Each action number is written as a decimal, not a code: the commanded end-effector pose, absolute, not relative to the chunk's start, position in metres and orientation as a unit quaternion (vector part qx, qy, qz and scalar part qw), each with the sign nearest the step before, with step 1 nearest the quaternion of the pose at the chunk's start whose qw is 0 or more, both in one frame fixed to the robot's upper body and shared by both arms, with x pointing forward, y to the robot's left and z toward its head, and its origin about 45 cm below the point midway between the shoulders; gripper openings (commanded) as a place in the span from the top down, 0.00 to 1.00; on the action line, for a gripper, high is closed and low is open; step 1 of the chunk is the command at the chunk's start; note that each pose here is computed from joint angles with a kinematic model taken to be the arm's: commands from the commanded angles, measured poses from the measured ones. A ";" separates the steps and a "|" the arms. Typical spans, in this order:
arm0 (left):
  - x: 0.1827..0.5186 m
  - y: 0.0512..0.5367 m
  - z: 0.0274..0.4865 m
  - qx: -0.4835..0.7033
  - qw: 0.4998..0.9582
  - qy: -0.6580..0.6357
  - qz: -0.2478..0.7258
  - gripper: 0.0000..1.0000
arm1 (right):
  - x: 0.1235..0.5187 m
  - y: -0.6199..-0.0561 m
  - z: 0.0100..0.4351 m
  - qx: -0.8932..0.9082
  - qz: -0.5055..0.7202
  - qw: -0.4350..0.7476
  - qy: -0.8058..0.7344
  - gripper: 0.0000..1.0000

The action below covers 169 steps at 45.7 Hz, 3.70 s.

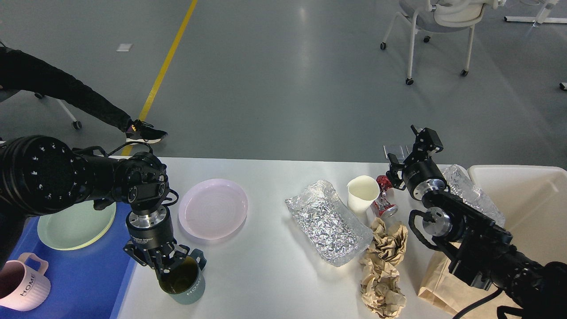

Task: Tidy desktop
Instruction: 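Carry the dark green mug onto the blue tray and release it, then lift the left gripper and move it toward the pink plate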

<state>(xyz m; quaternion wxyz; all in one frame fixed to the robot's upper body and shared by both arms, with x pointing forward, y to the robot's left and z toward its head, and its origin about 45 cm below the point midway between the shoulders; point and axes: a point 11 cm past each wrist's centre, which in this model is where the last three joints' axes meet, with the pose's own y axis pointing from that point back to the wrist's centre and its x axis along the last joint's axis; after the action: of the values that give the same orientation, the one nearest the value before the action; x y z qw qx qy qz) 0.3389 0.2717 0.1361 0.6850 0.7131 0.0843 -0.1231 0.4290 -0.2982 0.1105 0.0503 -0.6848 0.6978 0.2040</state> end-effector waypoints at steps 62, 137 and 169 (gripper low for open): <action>0.283 0.478 0.182 0.685 0.672 0.259 0.114 1.00 | 0.429 -0.298 0.111 -0.685 0.204 0.050 0.698 0.00; 0.404 0.417 0.292 0.774 0.614 0.081 0.134 0.07 | 0.429 -0.298 0.111 -0.685 0.204 0.050 0.698 0.00; 0.438 0.338 0.201 0.760 0.635 -0.020 0.138 0.04 | 0.429 -0.298 0.111 -0.685 0.204 0.050 0.698 0.00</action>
<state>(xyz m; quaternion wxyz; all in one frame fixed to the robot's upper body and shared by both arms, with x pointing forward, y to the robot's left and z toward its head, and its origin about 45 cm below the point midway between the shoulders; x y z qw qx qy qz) 0.4309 0.3437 0.2252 0.6222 0.7769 0.0062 0.0958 0.4290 -0.2982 0.1105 0.0503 -0.6848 0.6978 0.2040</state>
